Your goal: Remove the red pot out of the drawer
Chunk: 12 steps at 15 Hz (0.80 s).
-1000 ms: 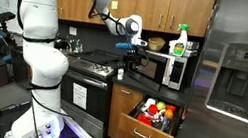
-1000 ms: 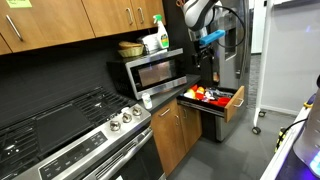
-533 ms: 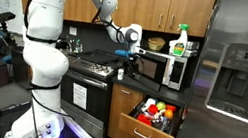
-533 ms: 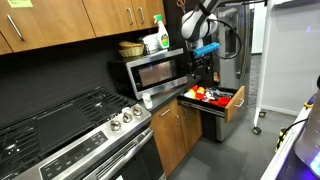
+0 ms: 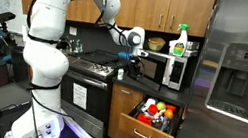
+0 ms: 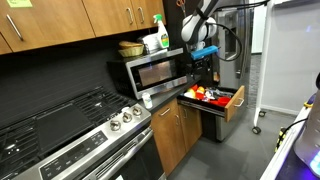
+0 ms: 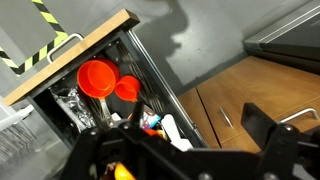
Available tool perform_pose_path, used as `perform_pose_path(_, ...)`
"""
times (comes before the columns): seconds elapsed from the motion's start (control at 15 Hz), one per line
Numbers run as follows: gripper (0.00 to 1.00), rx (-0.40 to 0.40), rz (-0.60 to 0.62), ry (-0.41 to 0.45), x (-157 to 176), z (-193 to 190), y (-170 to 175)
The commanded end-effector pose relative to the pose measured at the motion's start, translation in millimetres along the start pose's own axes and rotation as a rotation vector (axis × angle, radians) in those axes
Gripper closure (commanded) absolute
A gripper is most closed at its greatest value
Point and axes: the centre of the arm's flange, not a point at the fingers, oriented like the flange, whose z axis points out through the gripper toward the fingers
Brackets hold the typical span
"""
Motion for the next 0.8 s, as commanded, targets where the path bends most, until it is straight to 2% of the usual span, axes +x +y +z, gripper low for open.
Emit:
perform_pose_path(0.0, 0.0, -0.048, 0.014, 0.013, 10, -6, 16)
perform_pose_path(0.33, 0.0, -0.108, 0.02, 0.019, 22, -14, 51)
perform_pose_path(0.47, 0.0, -0.125, 0.033, 0.018, 32, -22, 80)
perform_pose_path(0.73, 0.0, -0.116, 0.027, 0.006, 45, -29, 117)
